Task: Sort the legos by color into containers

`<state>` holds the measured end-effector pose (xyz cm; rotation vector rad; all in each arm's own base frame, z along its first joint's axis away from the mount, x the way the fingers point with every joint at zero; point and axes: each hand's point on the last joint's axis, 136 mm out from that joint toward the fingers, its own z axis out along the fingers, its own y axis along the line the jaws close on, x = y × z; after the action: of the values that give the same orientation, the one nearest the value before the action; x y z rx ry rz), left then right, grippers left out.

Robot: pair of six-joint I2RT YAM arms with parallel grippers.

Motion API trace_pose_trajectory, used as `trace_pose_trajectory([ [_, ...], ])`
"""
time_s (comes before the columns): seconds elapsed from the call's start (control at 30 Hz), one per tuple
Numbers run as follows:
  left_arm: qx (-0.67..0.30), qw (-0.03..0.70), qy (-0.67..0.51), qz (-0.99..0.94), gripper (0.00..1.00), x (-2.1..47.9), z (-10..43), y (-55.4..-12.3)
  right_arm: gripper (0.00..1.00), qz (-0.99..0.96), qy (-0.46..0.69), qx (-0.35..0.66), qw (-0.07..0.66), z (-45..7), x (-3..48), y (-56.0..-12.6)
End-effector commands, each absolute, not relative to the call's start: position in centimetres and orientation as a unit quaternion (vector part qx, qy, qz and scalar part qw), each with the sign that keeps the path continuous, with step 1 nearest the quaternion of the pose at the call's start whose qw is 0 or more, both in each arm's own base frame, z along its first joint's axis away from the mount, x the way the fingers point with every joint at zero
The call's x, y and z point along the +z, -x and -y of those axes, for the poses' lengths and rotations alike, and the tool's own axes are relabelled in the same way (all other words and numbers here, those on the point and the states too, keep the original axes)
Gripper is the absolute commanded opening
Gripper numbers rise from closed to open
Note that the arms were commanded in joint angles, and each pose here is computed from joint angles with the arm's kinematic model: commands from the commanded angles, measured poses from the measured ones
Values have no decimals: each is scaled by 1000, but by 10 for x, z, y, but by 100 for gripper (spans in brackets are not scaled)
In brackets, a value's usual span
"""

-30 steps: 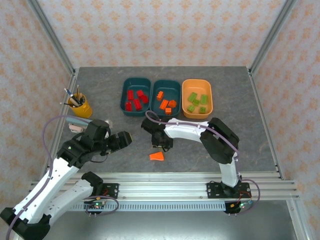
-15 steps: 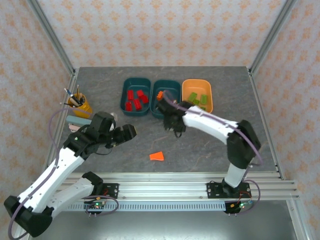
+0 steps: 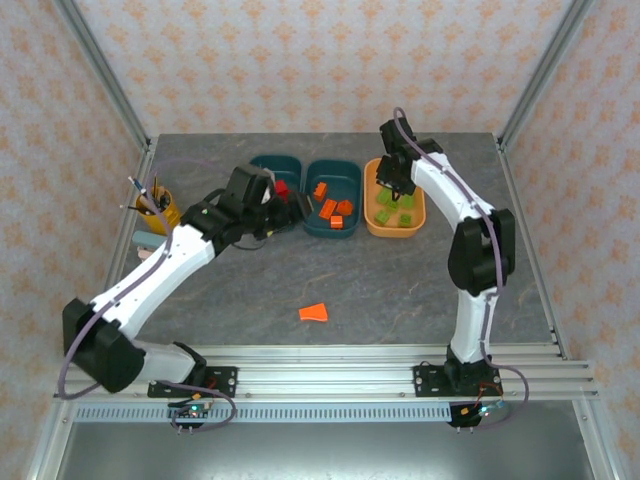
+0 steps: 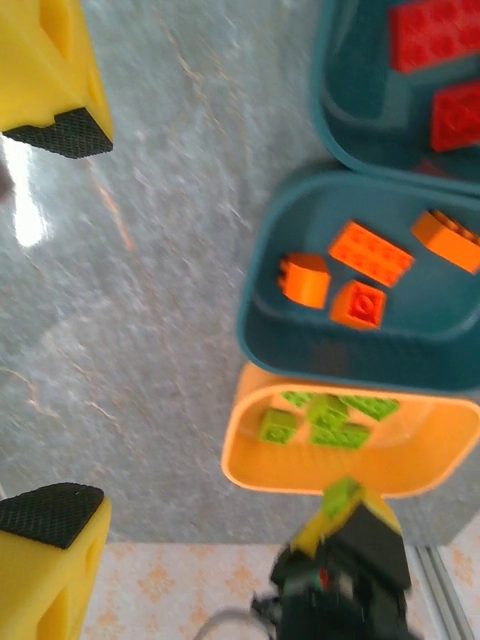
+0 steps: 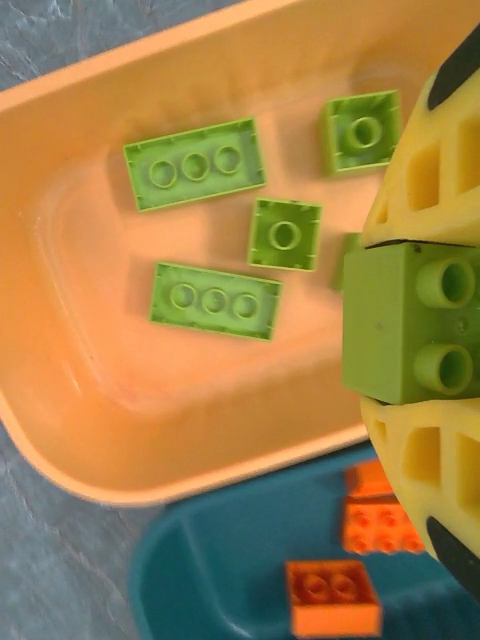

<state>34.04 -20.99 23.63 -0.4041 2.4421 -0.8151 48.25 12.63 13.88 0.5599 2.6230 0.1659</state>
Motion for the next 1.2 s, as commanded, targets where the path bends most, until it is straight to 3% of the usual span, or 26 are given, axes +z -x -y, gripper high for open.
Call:
trace_pose_trajectory([
  [0.0,-327,293,130,-889,88,260,230,-367,28,-947,-209,76,230,-120,128,-511],
  [0.43,-322,281,113,-897,87,251,253,-396,29,-937,-266,61,218,-84,75,-568],
  [0.67,-314,274,110,-902,87,246,252,-393,48,-936,-272,73,211,-92,76,-576],
  [0.8,-307,273,106,-905,87,246,249,-389,53,-934,-259,85,230,-104,105,-573],
  [1.03,-267,272,111,-918,87,241,222,-362,54,-934,-177,102,292,-152,182,-528],
  [1.17,-241,263,118,-927,87,229,197,-327,58,-943,-49,121,307,-204,191,-457],
])
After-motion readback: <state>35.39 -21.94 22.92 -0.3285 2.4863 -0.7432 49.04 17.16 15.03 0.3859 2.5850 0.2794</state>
